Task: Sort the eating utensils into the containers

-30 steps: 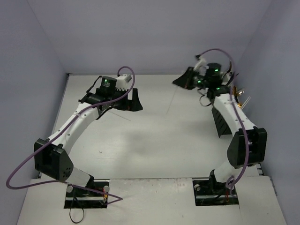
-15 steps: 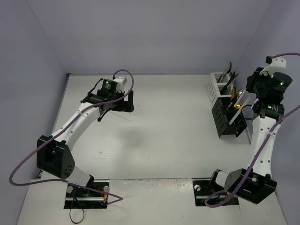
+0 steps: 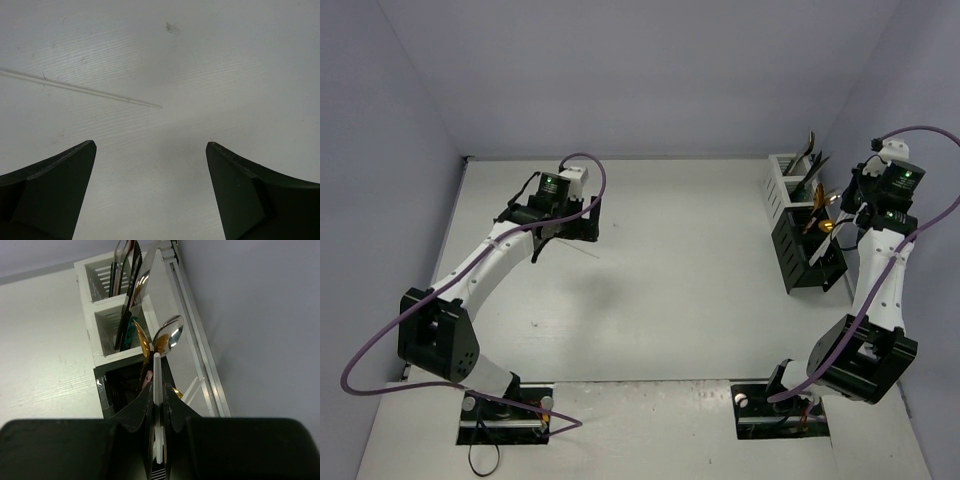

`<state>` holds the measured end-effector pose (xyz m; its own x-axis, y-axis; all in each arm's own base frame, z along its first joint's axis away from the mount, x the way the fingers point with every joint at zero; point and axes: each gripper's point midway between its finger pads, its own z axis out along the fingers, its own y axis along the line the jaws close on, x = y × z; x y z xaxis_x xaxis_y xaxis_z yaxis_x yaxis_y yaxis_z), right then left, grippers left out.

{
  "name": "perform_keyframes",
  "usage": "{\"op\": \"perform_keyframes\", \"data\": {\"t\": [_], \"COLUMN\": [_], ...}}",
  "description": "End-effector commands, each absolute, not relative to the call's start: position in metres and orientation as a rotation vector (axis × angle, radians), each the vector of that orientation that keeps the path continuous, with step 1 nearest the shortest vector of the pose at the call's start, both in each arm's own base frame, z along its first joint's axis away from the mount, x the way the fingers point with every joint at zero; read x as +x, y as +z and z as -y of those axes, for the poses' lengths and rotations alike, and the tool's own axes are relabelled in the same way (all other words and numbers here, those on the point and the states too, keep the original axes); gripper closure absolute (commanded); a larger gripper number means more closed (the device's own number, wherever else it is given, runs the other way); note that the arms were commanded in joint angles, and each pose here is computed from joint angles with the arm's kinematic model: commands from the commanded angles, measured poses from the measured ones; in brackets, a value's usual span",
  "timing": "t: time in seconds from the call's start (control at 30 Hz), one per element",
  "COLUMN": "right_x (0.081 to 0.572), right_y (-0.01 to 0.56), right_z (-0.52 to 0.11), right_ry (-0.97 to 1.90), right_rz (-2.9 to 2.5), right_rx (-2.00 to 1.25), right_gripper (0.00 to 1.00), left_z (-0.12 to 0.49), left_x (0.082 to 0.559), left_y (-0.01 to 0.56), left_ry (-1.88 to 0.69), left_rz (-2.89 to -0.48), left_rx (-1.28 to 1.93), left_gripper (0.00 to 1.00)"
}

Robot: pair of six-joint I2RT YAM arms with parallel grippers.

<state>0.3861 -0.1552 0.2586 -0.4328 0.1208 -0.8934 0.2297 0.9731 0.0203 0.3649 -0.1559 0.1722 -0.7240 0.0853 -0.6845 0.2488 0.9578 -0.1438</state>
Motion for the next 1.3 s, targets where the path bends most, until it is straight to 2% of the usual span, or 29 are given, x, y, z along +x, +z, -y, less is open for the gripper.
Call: {"op": "perform_keyframes", "data": {"t": [0.0,0.07,0.1,0.2,0.27,0.37,0.47,0.57,0.73,0.8,0.9,1.13,1.27], "right_x": [0.397,0.399,0.399,0.398,0.395,0.394,0.391,0.387,0.381,0.379,0.377,0.38,0.384], "right_y": [0.265,0.256,0.252,0.242,0.241,0.242,0.248,0.256,0.268,0.271,0.273,0.279,0.273], "right_z": [0.158,0.154,0.154,0.151,0.151,0.151,0.15,0.147,0.138,0.135,0.133,0.118,0.116], "right_ry": [-0.119,-0.088,-0.076,-0.055,-0.056,-0.058,-0.063,-0.062,-0.047,-0.045,-0.045,0.044,0.076], "right_rz": [-1.975,-1.988,-1.996,-2.014,-2.016,-2.013,-1.997,-1.976,-1.947,-1.94,-1.936,-1.917,-1.931], "right_rx": [0.218,0.221,0.229,0.245,0.254,0.269,0.273,0.264,0.233,0.211,0.193,0.145,0.16], "right_gripper": [1.0,0.97,0.9,0.54,0.38,0.22,0.12,0.08,0.07,0.06,0.06,0.07,0.08], "left_z": [0.147,0.144,0.141,0.125,0.111,0.097,0.09,0.091,0.094,0.1,0.109,0.123,0.112], "left_x": [0.376,0.376,0.375,0.376,0.376,0.37,0.369,0.374,0.396,0.407,0.417,0.425,0.409], "left_y": [0.199,0.195,0.191,0.179,0.164,0.146,0.133,0.122,0.108,0.105,0.109,0.145,0.138], "left_ry": [-0.267,-0.257,-0.249,-0.165,-0.09,-0.036,0.004,-0.002,-0.015,-0.059,-0.127,-0.437,-0.665], "left_rz": [-2.274,-2.29,-2.305,-2.373,-2.439,-2.519,-2.56,-2.59,-2.612,-2.615,-2.583,-2.329,-2.228], "left_rx": [0.215,0.207,0.195,0.109,0.028,-0.093,-0.148,-0.223,-0.292,-0.22,0.097,0.904,1.288], "left_gripper": [0.1,0.1,0.1,0.1,0.1,0.1,0.1,0.1,0.1,0.1,0.1,0.1,0.1]}}
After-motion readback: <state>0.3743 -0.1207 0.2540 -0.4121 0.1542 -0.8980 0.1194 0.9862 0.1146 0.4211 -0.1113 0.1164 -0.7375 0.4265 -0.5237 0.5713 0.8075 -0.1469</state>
